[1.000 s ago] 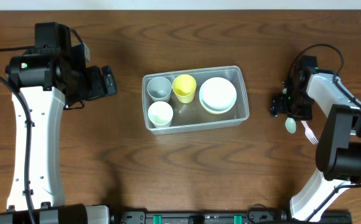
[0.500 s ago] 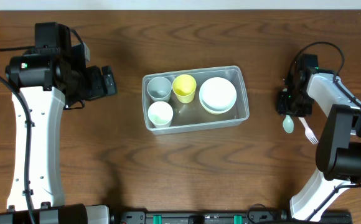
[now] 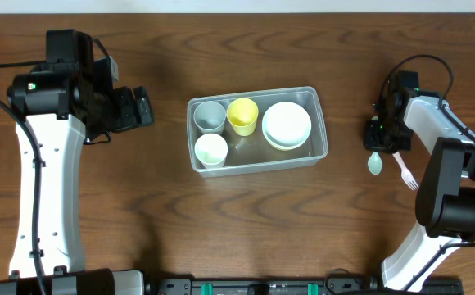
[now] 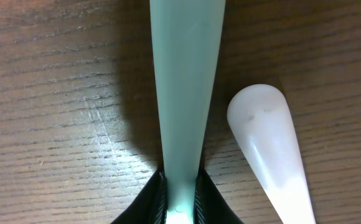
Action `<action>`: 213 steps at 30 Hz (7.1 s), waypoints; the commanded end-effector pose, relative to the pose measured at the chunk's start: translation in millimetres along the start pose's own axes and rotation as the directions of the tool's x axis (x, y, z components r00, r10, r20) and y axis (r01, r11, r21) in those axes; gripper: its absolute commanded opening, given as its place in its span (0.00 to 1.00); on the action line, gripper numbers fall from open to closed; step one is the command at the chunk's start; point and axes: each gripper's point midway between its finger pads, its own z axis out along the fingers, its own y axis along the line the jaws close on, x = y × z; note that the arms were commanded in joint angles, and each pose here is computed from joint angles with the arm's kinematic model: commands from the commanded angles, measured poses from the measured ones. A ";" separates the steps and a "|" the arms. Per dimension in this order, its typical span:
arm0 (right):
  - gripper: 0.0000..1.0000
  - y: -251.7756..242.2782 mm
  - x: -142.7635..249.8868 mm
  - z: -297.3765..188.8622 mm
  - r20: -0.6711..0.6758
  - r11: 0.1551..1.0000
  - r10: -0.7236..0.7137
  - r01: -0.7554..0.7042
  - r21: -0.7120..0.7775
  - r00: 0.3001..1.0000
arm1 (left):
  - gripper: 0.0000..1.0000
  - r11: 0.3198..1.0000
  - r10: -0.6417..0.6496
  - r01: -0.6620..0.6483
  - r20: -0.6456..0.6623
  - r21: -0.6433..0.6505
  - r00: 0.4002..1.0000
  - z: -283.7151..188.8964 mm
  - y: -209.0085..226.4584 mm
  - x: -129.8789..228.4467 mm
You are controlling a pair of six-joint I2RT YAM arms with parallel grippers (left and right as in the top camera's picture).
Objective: Pack container
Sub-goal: 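Carry the green spoon into the container's front and release it, then move the right gripper back to the pink fork and grasp it, then carry the pink fork into the container beside the spoon and release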
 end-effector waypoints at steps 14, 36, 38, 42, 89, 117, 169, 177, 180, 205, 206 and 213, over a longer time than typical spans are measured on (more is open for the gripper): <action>0.01 75.7 -38.9 -130.7 0.342 0.922 -0.194 0.290 -0.258 0.919 | 0.98 1.000 0.026 -0.026 0.000 -0.008 1.000 -0.9 0.5 2.4; 0.01 252.1 62.9 -182.9 0.356 -0.023 -0.929 0.978 0.205 -0.096 | 0.98 0.957 0.286 -0.288 -0.062 -0.037 0.956 15.8 -30.8 25.3; 0.01 252.3 63.1 -171.4 0.340 -0.027 -0.936 0.983 0.181 -0.088 | 0.98 0.957 0.286 -0.288 -0.063 -0.037 0.956 16.0 -30.7 25.4; 0.01 251.7 65.0 -141.3 0.289 -0.038 -0.955 0.993 0.108 -0.068 | 0.98 0.957 0.286 -0.288 -0.063 -0.037 0.956 15.9 -30.7 25.5; 0.65 -45.7 -4.8 -149.8 0.304 0.988 -0.152 0.135 0.076 0.940 | 0.98 0.959 0.279 -0.281 -0.059 -0.037 0.959 16.0 -31.1 24.7; 0.65 -44.1 39.9 6.0 -0.024 0.984 -0.174 0.173 -0.046 0.984 | 0.98 0.959 0.279 -0.282 -0.060 -0.037 0.958 16.0 -31.0 24.8; 0.01 154.9 10.9 -235.5 0.599 0.474 -0.754 0.855 0.211 0.271 | 0.98 0.959 0.279 -0.281 -0.060 -0.037 0.959 16.0 -31.0 24.8; 0.01 230.6 71.8 -196.8 0.493 0.077 -0.869 0.975 0.210 -0.037 | 0.98 0.959 0.279 -0.281 -0.060 -0.037 0.958 16.0 -31.0 24.8; 0.02 239.6 77.0 -177.0 0.464 0.044 -0.885 0.985 0.164 -0.038 | 0.98 0.959 0.279 -0.281 -0.060 -0.037 0.958 16.0 -31.0 24.8; 0.70 242.8 81.0 -146.2 0.421 0.186 -0.892 0.983 0.011 0.164 | 0.98 0.960 0.276 -0.279 -0.059 -0.037 0.959 16.0 -31.1 24.6; 0.79 242.3 81.6 -146.1 0.419 0.209 -0.888 0.978 -0.001 0.190 | 0.98 0.960 0.276 -0.279 -0.058 -0.037 0.959 16.0 -31.2 24.5; 0.99 226.3 19.0 -169.7 0.498 0.583 -0.731 0.806 0.099 0.467 | 0.98 0.959 0.282 -0.283 -0.019 -0.034 0.959 16.5 -35.2 15.5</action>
